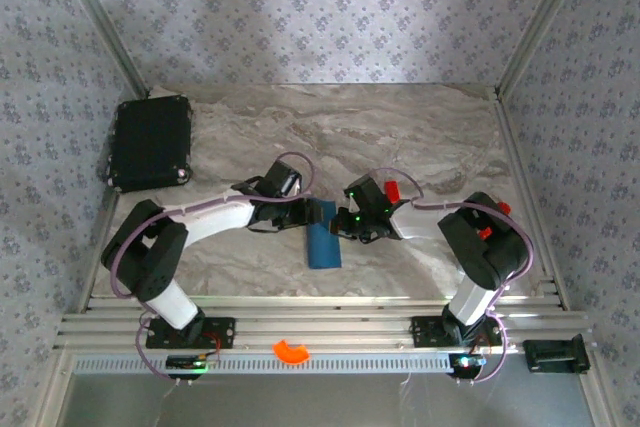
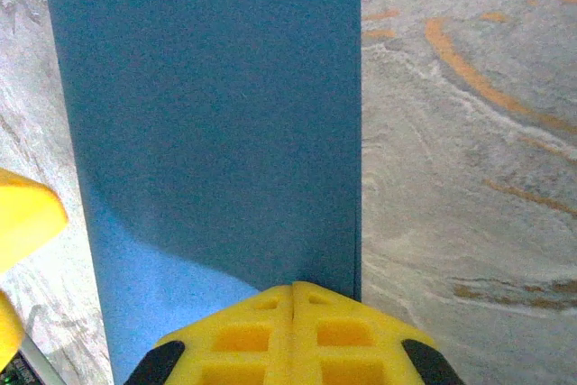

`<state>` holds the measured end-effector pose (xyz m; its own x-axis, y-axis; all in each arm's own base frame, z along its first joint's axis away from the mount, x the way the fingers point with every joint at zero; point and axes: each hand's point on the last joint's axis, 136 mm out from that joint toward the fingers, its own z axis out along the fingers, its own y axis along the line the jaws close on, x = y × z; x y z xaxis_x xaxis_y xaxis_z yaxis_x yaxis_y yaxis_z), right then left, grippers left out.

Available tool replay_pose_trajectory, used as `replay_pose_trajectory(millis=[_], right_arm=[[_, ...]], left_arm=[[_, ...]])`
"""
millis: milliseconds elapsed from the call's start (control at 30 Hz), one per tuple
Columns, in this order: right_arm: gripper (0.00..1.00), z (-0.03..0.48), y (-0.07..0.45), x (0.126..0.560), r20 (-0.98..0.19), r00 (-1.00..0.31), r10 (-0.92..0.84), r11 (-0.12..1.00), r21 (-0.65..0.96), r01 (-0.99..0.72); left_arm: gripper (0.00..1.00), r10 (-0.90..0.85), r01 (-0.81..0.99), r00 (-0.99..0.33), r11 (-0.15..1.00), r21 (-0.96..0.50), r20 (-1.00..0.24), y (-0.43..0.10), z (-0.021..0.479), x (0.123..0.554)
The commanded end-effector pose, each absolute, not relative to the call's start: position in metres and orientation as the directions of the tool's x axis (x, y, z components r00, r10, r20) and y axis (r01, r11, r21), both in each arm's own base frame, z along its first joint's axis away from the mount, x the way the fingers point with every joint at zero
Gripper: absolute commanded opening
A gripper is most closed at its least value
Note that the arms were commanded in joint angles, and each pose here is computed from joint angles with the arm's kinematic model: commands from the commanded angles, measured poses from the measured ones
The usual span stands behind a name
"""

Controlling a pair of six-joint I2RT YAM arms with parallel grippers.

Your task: Fold a paper plane with a square sheet of paper (pick it up from the middle)

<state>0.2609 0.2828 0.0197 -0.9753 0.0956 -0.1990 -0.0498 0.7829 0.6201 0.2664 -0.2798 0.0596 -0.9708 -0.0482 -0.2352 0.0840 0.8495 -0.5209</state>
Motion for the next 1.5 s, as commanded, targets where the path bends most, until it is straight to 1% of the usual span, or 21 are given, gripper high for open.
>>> replay_pose_trajectory(millis=[0,233,400,500,567,733,933,1033,1167,1333,1467], right_arm=[[0.00,-0.018,0.247,0.233,-0.084,-0.991,0.107,0.868,0.494,0.052],[0.00,-0.018,0.249,0.233,-0.084,-0.990,0.114,0.863,0.502,0.057],[0.00,-0.017,0.251,0.234,-0.083,-0.989,0.119,0.856,0.513,0.060],[0.00,-0.012,0.256,0.238,-0.090,-0.989,0.120,0.840,0.540,0.053],[0.01,-0.004,0.263,0.245,-0.102,-0.986,0.128,0.818,0.574,0.047],[0.05,0.027,0.279,0.266,-0.155,-0.977,0.149,0.752,0.659,0.011],[0.10,0.063,0.287,0.282,-0.215,-0.962,0.166,0.690,0.723,-0.043],[0.14,0.079,0.277,0.287,-0.251,-0.948,0.199,0.685,0.727,-0.049],[0.16,0.083,0.240,0.288,-0.283,-0.911,0.299,0.723,0.690,0.023],[0.17,0.080,0.203,0.284,-0.293,-0.874,0.387,0.727,0.680,0.094],[0.18,0.078,0.191,0.279,-0.291,-0.869,0.401,0.726,0.680,0.107]], left_arm=[[0.61,-0.037,0.092,-0.977,0.818,-0.567,-0.212,-0.290,0.058,0.265],[0.59,-0.003,0.090,-0.986,0.837,-0.540,-0.169,-0.291,0.038,0.260],[0.58,0.030,0.097,-0.989,0.874,-0.476,-0.146,-0.288,0.022,0.254],[0.54,0.046,0.103,-0.989,0.898,-0.427,-0.140,-0.283,0.012,0.251],[0.52,0.058,0.104,-0.990,0.920,-0.378,-0.131,-0.276,0.005,0.249],[0.50,0.067,0.101,-0.991,0.944,-0.313,-0.118,-0.266,-0.008,0.245],[0.49,0.071,0.099,-0.992,0.955,-0.279,-0.108,-0.263,-0.017,0.243],[0.49,0.073,0.100,-0.992,0.957,-0.272,-0.107,-0.262,-0.018,0.242],[0.49,0.072,0.098,-0.992,0.960,-0.261,-0.108,-0.260,-0.020,0.242],[0.49,0.076,0.102,-0.991,0.961,-0.258,-0.110,-0.260,-0.020,0.242],[0.49,0.075,0.101,-0.991,0.963,-0.250,-0.110,-0.258,-0.021,0.243]])
